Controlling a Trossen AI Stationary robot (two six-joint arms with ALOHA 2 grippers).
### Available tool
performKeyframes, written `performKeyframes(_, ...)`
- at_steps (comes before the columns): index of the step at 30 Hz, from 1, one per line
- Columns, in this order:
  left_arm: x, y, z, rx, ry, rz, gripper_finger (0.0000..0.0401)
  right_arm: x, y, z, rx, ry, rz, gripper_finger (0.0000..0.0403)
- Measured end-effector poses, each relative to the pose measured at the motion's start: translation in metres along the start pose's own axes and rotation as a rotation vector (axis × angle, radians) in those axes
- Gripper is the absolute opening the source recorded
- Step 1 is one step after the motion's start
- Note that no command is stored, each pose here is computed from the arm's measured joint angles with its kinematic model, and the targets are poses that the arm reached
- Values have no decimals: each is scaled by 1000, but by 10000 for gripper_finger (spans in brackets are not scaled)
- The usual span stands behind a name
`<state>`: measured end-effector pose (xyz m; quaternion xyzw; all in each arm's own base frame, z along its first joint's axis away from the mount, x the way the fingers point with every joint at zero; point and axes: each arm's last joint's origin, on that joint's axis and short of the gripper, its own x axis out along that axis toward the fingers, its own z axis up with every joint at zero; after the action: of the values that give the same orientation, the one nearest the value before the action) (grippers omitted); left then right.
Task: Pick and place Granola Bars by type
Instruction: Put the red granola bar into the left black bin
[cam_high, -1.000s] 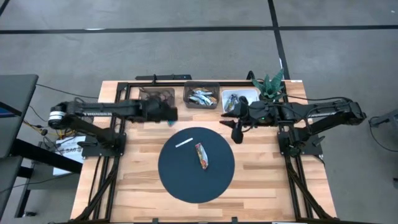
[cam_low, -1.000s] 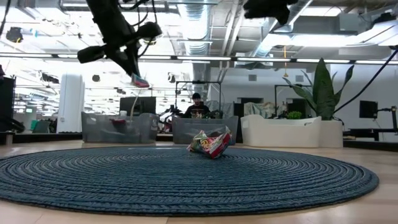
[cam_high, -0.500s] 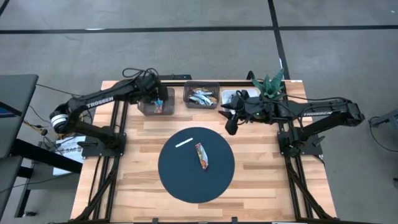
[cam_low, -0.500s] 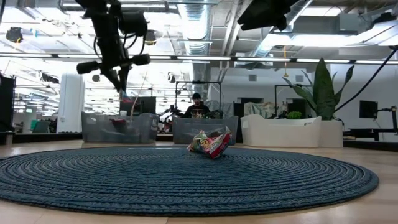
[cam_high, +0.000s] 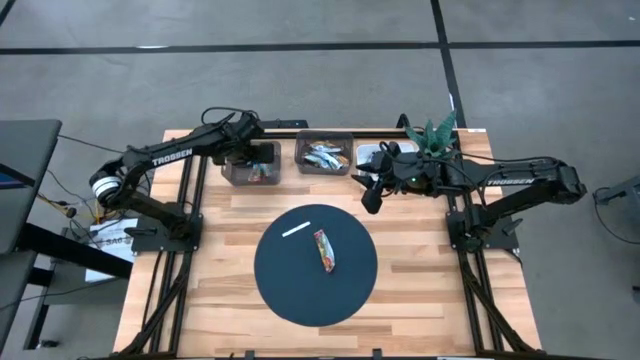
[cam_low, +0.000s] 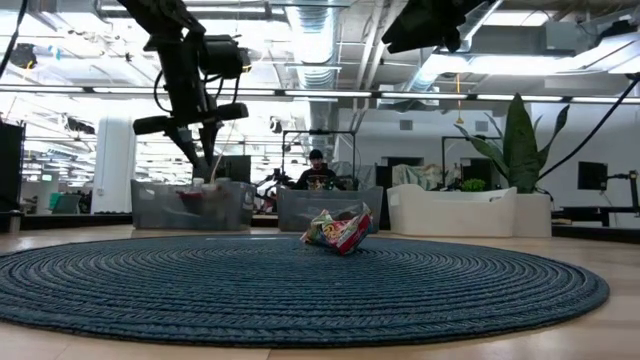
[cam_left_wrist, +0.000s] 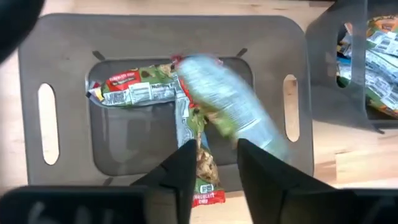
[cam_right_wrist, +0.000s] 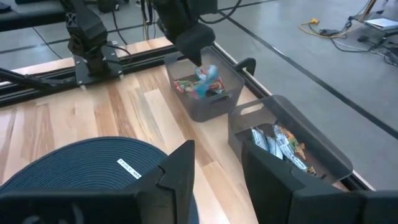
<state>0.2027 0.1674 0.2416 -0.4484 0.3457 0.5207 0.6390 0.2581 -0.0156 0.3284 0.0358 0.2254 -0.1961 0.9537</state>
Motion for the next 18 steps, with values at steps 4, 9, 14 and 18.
performKeyframes(4, 1, 0, 0, 16, 7, -4, 138, 0, 0, 0, 0, 1, 3, 124)
performKeyframes(9, 0, -7, -3, 33, 77, -104, 148, 0, 1, -1, -5, 11, 9, 124)
performKeyframes(14, -7, -34, -20, 157, 134, -332, 137, -1, 5, -2, -11, 17, 46, 124)
performKeyframes(18, -17, -60, -45, 180, 180, -471, 128, -1, 6, -3, 15, 32, 88, 124)
